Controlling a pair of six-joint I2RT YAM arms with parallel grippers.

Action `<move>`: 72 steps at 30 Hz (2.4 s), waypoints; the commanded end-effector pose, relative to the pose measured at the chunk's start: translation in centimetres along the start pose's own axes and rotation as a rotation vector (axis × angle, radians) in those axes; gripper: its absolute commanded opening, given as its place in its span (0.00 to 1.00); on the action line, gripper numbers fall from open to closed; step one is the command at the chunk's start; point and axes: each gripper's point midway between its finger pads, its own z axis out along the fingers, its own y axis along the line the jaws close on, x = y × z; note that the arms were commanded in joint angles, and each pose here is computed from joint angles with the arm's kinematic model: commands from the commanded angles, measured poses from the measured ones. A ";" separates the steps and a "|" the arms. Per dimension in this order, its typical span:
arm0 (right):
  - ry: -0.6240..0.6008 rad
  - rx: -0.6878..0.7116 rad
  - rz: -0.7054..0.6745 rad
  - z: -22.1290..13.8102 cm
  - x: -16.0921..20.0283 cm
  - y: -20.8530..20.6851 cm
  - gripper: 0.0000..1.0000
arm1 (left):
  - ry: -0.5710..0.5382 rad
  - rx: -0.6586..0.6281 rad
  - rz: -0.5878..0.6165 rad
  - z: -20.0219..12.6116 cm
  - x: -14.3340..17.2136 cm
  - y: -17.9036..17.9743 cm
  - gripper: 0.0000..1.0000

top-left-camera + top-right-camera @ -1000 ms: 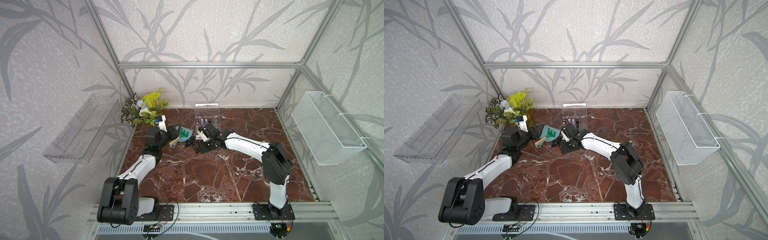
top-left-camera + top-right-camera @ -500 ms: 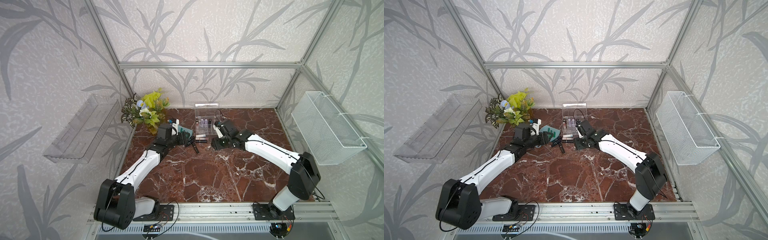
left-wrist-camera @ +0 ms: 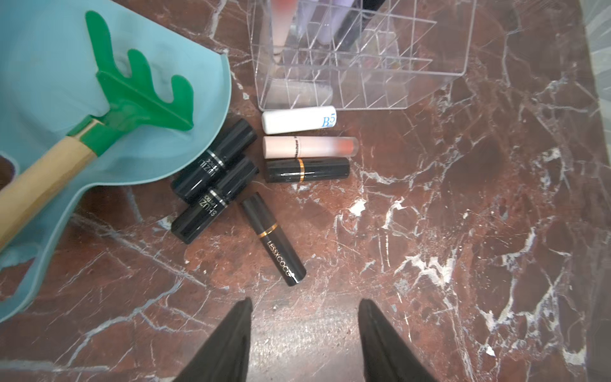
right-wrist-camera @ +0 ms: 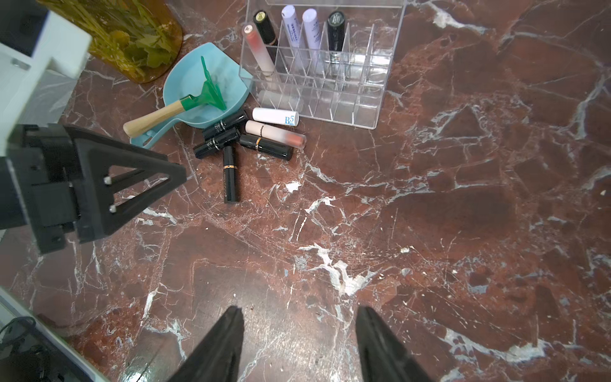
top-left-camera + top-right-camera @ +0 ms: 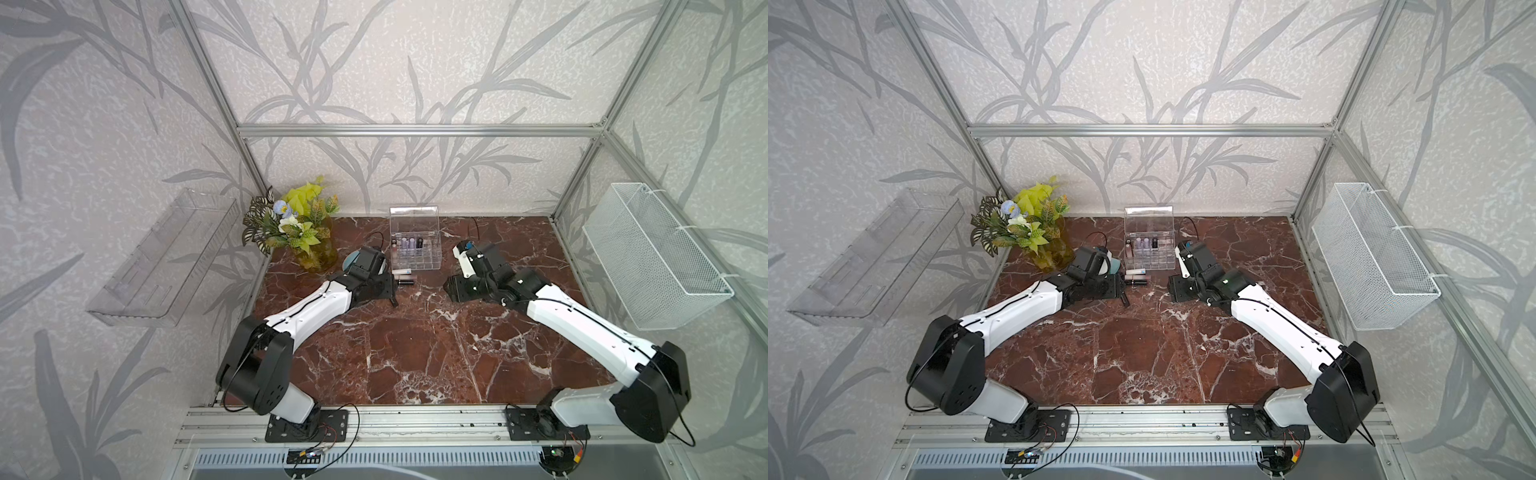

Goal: Arrange the lipsticks in the organizer
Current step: Pick up the lipstick at the center of the board.

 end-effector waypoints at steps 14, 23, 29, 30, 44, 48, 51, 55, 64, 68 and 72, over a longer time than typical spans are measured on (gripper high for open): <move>-0.008 -0.030 0.038 -0.6 0.9 -1.1 0.59 | 0.168 -0.132 0.011 5.2 3.1 1.2 0.48; -0.009 -0.040 0.044 -0.6 0.8 -1.1 0.59 | 0.208 -0.168 0.022 6.8 3.3 1.3 0.48; -0.013 -0.036 0.046 -0.8 1.0 -1.3 0.59 | 0.243 -0.183 0.028 7.7 4.4 1.7 0.47; -0.012 -0.038 0.050 -0.8 1.1 -1.4 0.59 | 0.247 -0.191 0.029 7.8 4.5 1.9 0.47; 0.002 -0.047 0.060 -0.3 2.0 -1.7 0.59 | 0.287 -0.217 0.035 9.1 6.3 2.4 0.36; 0.003 -0.054 0.065 -0.2 2.2 -1.8 0.58 | 0.302 -0.229 0.040 9.2 7.1 2.9 0.35; 0.003 -0.056 0.069 -0.3 2.2 -1.9 0.58 | 0.309 -0.240 0.040 9.1 7.4 3.3 0.30; 0.002 -0.061 0.070 -0.4 2.2 -1.9 0.59 | 0.302 -0.250 0.044 8.6 7.3 3.4 0.23; 0.000 -0.066 0.076 -0.7 2.4 -1.9 0.59 | 0.264 -0.279 0.049 7.4 6.2 3.7 0.17; 0.002 -0.064 0.076 -0.7 2.6 -2.0 0.59 | 0.249 -0.291 0.054 6.8 5.8 3.7 0.16; 0.000 -0.067 0.072 -0.9 2.6 -2.0 0.59 | 0.203 -0.288 0.062 5.5 4.5 3.3 0.14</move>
